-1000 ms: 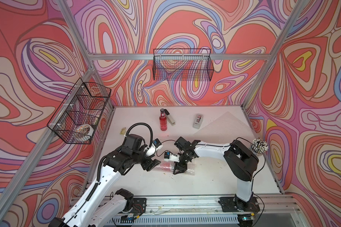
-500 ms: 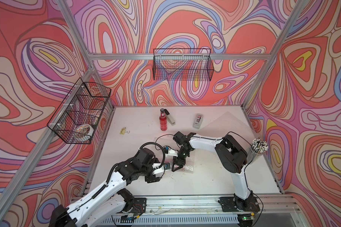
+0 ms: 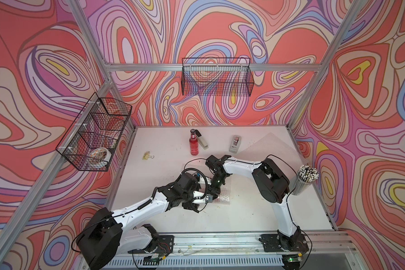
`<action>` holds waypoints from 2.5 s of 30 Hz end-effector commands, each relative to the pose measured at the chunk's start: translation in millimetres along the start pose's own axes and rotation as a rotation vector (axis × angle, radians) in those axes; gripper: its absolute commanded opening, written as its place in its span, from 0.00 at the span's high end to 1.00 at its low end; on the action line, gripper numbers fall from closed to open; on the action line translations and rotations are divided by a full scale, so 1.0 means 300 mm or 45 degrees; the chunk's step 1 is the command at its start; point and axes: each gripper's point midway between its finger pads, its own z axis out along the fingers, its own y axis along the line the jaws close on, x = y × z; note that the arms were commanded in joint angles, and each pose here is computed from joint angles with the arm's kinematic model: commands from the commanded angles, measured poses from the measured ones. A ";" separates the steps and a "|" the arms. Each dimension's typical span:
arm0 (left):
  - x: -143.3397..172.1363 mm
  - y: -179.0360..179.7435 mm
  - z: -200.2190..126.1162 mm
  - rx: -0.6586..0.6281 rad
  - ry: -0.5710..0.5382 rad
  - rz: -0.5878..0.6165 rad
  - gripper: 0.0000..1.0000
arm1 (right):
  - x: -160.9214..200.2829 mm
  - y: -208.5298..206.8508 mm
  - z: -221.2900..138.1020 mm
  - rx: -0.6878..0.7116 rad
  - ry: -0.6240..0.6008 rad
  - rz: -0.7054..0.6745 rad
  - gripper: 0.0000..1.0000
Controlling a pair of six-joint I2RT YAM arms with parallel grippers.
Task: Wrap wine bottles in bubble wrap
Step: Wrap the wine bottle in bubble wrap.
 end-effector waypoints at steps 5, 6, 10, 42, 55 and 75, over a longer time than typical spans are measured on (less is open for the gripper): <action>0.003 0.051 0.059 -0.026 0.046 0.064 0.20 | 0.045 -0.034 0.012 0.009 0.043 0.007 0.39; 0.005 0.050 0.061 -0.024 0.049 0.063 0.20 | 0.046 -0.034 0.012 0.011 0.040 0.005 0.38; 0.006 0.047 0.073 -0.002 0.058 0.037 0.30 | 0.044 -0.041 0.014 0.013 0.046 0.007 0.38; -0.008 -0.009 0.068 0.503 0.009 -0.447 0.56 | 0.122 0.068 -0.434 0.826 -0.352 -0.146 0.22; -0.014 -0.008 0.082 0.718 0.008 -0.613 0.55 | -0.003 0.174 -0.220 1.183 -0.267 -0.858 0.15; -0.032 0.009 0.073 0.815 -0.037 -0.717 0.41 | 0.016 -0.056 -0.072 1.300 0.130 -1.034 0.40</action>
